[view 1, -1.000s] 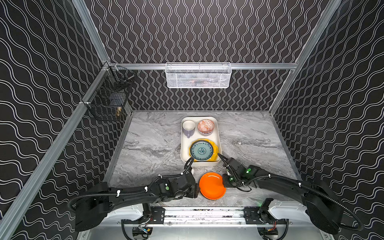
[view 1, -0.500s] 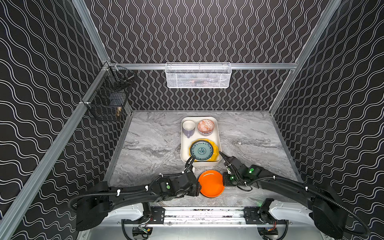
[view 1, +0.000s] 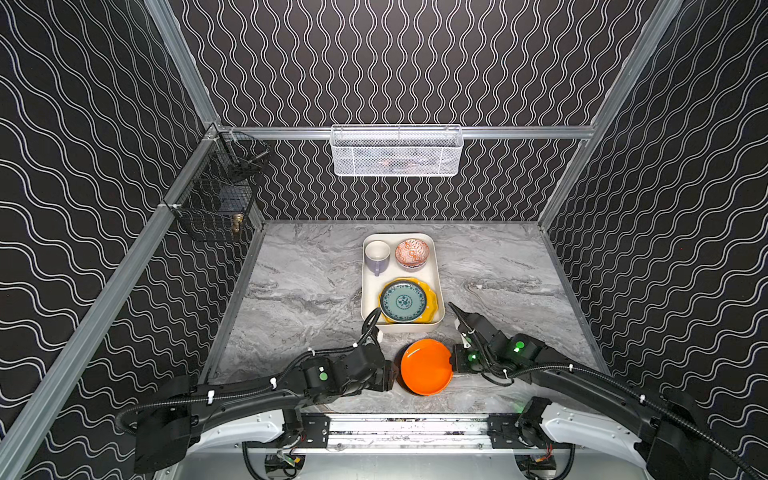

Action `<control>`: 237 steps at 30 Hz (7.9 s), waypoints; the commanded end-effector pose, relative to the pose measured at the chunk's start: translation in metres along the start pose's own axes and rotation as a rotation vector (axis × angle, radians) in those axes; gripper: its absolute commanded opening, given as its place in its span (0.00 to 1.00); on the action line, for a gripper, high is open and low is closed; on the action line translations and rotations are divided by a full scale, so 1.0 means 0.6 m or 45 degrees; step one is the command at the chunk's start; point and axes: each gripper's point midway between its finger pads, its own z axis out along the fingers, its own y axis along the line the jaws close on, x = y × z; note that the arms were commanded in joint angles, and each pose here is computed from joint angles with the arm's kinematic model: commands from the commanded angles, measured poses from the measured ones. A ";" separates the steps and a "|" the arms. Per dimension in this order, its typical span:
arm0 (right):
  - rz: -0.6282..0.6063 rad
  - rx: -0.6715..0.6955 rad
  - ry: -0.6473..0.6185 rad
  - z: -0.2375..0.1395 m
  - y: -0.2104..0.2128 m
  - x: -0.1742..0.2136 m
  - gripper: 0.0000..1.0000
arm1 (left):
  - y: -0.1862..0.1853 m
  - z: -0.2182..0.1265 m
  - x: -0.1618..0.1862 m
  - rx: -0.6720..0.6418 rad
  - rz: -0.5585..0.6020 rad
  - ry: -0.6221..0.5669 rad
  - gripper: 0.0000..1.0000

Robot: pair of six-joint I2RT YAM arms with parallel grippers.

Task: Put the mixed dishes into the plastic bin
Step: 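Grip the orange plate rim with both grippers and tilt it up, then lift the orange plate off the black plate with the right gripper while left releases, then lower the orange plate into the bin onto the blue-floral plate with right gripper, then open the right gripper and bring both grippers to the black plate rim, then grip the black plate rim with the right gripper and tilt it up, then carry the black plate into the bin onto the orange plate with right gripper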

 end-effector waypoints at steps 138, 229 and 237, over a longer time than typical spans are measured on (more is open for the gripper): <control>0.098 -0.102 0.048 0.067 -0.008 0.025 0.32 | 0.048 -0.012 0.008 -0.017 -0.046 0.057 0.94; 0.018 0.018 0.081 0.105 0.049 -0.343 0.33 | 0.106 -0.050 -0.269 -0.036 -0.074 -0.103 0.99; -0.022 0.069 0.024 0.058 0.044 -0.344 0.39 | 0.118 -0.050 -0.266 -0.067 -0.083 -0.108 0.99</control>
